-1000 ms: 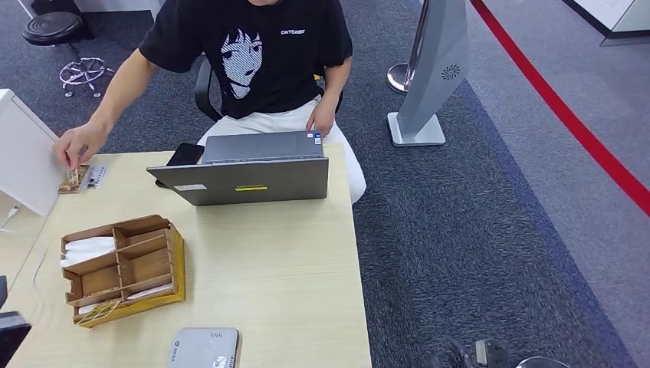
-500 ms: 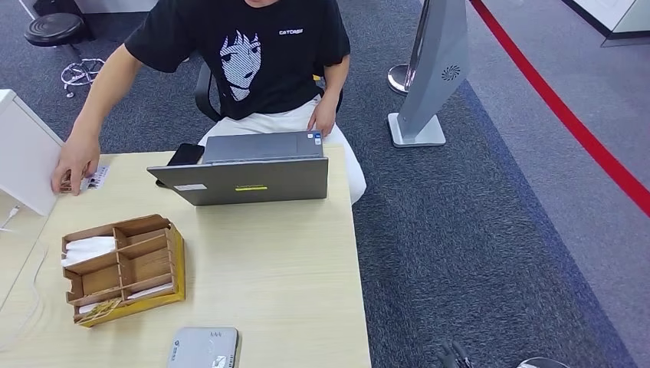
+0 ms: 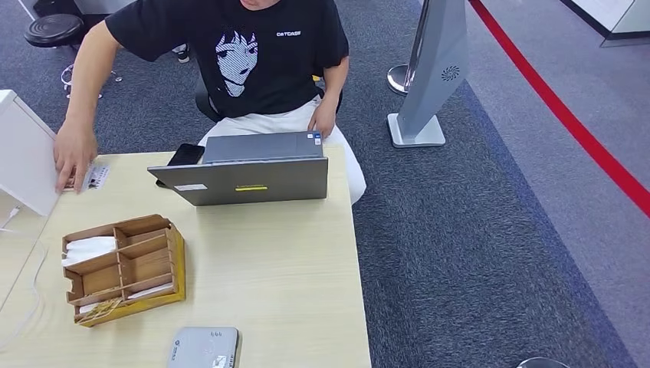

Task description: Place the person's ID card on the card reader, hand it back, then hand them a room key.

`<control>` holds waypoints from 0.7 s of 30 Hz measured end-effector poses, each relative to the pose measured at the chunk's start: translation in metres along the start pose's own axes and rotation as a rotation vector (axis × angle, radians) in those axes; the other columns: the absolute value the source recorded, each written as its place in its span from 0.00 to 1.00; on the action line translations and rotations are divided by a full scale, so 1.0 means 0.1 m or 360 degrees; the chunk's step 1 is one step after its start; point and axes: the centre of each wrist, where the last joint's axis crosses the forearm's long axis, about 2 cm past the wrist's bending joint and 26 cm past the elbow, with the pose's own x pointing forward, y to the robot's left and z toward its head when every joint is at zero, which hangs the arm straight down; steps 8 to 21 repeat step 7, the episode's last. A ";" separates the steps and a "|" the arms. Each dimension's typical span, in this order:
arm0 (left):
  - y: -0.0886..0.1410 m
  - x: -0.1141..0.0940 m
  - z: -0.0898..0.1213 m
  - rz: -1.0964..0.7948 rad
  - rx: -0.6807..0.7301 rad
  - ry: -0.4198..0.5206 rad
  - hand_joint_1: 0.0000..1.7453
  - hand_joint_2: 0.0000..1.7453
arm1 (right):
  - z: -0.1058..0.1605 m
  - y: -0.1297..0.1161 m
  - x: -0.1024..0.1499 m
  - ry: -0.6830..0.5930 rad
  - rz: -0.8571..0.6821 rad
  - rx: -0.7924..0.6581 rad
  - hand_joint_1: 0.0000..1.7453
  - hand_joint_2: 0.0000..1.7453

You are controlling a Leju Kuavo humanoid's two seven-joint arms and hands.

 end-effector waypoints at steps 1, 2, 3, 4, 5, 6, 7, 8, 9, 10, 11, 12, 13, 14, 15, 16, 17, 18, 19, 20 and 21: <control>0.00 -0.07 -0.01 -0.0018 -0.0004 0.0049 0.55 1.00 | -0.01 0.00 -0.02 0.0018 0.0013 -0.0017 0.50 1.00; 0.01 -0.14 -0.01 -0.0034 -0.0008 0.0103 0.30 1.00 | -0.03 -0.01 -0.03 0.0040 0.0029 -0.0034 0.25 1.00; 0.01 -0.19 -0.01 -0.0049 -0.0017 0.0160 0.05 1.00 | -0.04 -0.01 -0.04 0.0065 0.0055 -0.0051 0.00 1.00; 0.01 -0.25 -0.01 -0.0082 -0.0048 0.0255 0.00 1.00 | -0.05 -0.01 -0.06 0.0119 0.0123 -0.0068 0.00 1.00; 0.01 -0.32 0.00 -0.0132 -0.0092 0.0377 0.00 1.00 | -0.06 -0.01 -0.07 0.0195 0.0234 -0.0090 0.00 1.00; 0.00 -0.39 0.01 -0.0205 -0.0145 0.0521 0.00 1.00 | -0.08 -0.02 -0.08 0.0294 0.0400 -0.0115 0.00 1.00; -0.01 -0.44 0.02 -0.0247 -0.0176 0.0607 0.00 1.00 | -0.08 -0.02 -0.09 0.0354 0.0494 -0.0133 0.00 1.00; -0.01 -0.44 0.02 -0.0247 -0.0176 0.0607 0.00 1.00 | -0.08 -0.02 -0.09 0.0354 0.0494 -0.0133 0.00 1.00; -0.01 -0.44 0.02 -0.0247 -0.0176 0.0607 0.00 1.00 | -0.08 -0.02 -0.09 0.0354 0.0494 -0.0133 0.00 1.00; -0.01 -0.44 0.02 -0.0247 -0.0176 0.0607 0.00 1.00 | -0.08 -0.02 -0.09 0.0354 0.0494 -0.0133 0.00 1.00; -0.01 -0.44 0.02 -0.0247 -0.0176 0.0607 0.00 1.00 | -0.08 -0.02 -0.09 0.0354 0.0494 -0.0133 0.00 1.00; -0.01 -0.44 0.02 -0.0247 -0.0176 0.0607 0.00 1.00 | -0.08 -0.02 -0.09 0.0354 0.0494 -0.0133 0.00 1.00; -0.01 -0.44 0.02 -0.0247 -0.0176 0.0607 0.00 1.00 | -0.08 -0.02 -0.09 0.0354 0.0494 -0.0133 0.00 1.00; -0.01 -0.44 0.02 -0.0247 -0.0176 0.0607 0.00 1.00 | -0.08 -0.02 -0.09 0.0354 0.0494 -0.0133 0.00 1.00; -0.01 -0.44 0.02 -0.0247 -0.0176 0.0607 0.00 1.00 | -0.08 -0.02 -0.09 0.0354 0.0494 -0.0133 0.00 1.00; -0.01 -0.44 0.02 -0.0247 -0.0176 0.0607 0.00 1.00 | -0.08 -0.02 -0.09 0.0354 0.0494 -0.0133 0.00 1.00; -0.01 -0.44 0.02 -0.0247 -0.0176 0.0607 0.00 1.00 | -0.08 -0.02 -0.09 0.0354 0.0494 -0.0133 0.00 1.00; -0.01 -0.44 0.02 -0.0247 -0.0176 0.0607 0.00 1.00 | -0.08 -0.02 -0.09 0.0354 0.0494 -0.0133 0.00 1.00; -0.01 -0.44 0.02 -0.0247 -0.0176 0.0607 0.00 1.00 | -0.08 -0.02 -0.09 0.0354 0.0494 -0.0133 0.00 1.00; -0.01 -0.44 0.02 -0.0247 -0.0176 0.0607 0.00 1.00 | -0.08 -0.02 -0.09 0.0354 0.0494 -0.0133 0.00 1.00; -0.01 -0.44 0.02 -0.0247 -0.0176 0.0607 0.00 1.00 | -0.08 -0.02 -0.09 0.0354 0.0494 -0.0133 0.00 1.00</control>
